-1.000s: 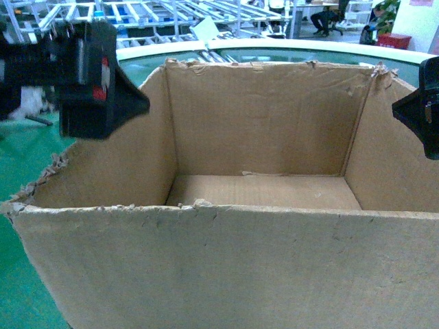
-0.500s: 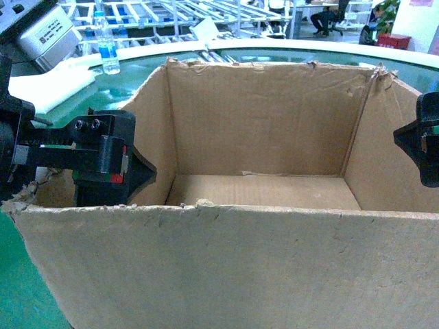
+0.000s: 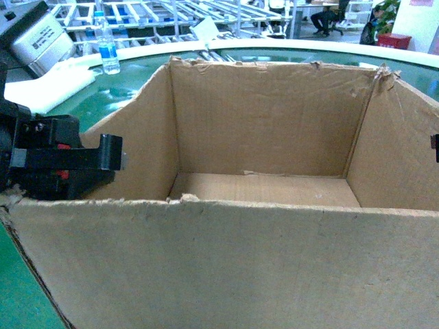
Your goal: Sort boxes to right shelf from conveyor
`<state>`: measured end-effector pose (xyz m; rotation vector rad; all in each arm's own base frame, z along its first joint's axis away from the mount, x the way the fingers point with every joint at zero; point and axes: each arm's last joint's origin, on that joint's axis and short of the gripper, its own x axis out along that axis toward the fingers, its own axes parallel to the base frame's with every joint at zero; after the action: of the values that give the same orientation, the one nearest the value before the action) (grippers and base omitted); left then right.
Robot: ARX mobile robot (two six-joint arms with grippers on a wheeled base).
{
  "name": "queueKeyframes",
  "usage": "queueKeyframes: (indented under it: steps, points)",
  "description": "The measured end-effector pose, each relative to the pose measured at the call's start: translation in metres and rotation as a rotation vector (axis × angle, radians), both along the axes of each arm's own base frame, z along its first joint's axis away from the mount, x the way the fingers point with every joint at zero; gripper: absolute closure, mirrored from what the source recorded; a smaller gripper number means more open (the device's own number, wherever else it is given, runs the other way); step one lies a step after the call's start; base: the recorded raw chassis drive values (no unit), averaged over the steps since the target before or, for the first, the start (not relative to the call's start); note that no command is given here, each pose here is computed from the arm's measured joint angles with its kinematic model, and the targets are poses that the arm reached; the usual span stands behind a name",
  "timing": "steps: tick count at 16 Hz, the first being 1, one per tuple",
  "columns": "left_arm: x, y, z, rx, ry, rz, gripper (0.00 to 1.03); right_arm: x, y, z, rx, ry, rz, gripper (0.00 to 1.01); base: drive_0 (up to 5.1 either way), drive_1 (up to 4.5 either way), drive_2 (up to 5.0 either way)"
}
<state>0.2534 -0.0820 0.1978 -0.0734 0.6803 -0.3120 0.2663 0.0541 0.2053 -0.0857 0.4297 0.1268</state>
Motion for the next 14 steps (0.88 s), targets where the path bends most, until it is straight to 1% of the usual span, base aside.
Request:
queueKeyframes:
  steps: [2,6,9,10,11,12,13,14]
  points:
    - [0.000,0.001,0.000,-0.003,0.001,0.009,0.99,-0.001,0.000,0.000,0.006,0.000,-0.001,0.98,0.0,0.00,0.0]
    - [-0.004,0.000,0.001,0.000,-0.011,0.017,1.00,-0.006,0.002,0.001,0.011,-0.014,0.003,0.99,0.0,0.00,0.0]
    - [-0.007,-0.002,0.008,0.001,-0.061,0.020,1.00,-0.010,0.001,0.008,0.019,-0.056,-0.007,0.99,0.0,0.00,0.0]
    - [-0.010,-0.003,0.012,0.007,-0.083,0.016,1.00,-0.012,0.000,0.015,0.022,-0.075,-0.011,0.99,0.0,0.00,0.0]
    - [-0.012,-0.005,0.023,0.015,-0.127,0.013,1.00,-0.014,-0.002,0.027,0.029,-0.116,-0.022,0.99,0.0,0.00,0.0]
    - [-0.011,-0.007,0.038,0.021,-0.191,0.014,1.00,-0.014,-0.004,0.042,0.034,-0.170,-0.034,0.99,0.0,0.00,0.0]
    - [-0.010,-0.008,0.058,0.016,-0.275,0.019,1.00,-0.014,-0.007,0.062,0.040,-0.240,-0.050,0.99,0.0,0.00,0.0]
    - [-0.011,-0.008,0.078,0.016,-0.357,0.023,1.00,-0.018,-0.009,0.082,0.054,-0.322,-0.056,0.99,0.0,0.00,0.0]
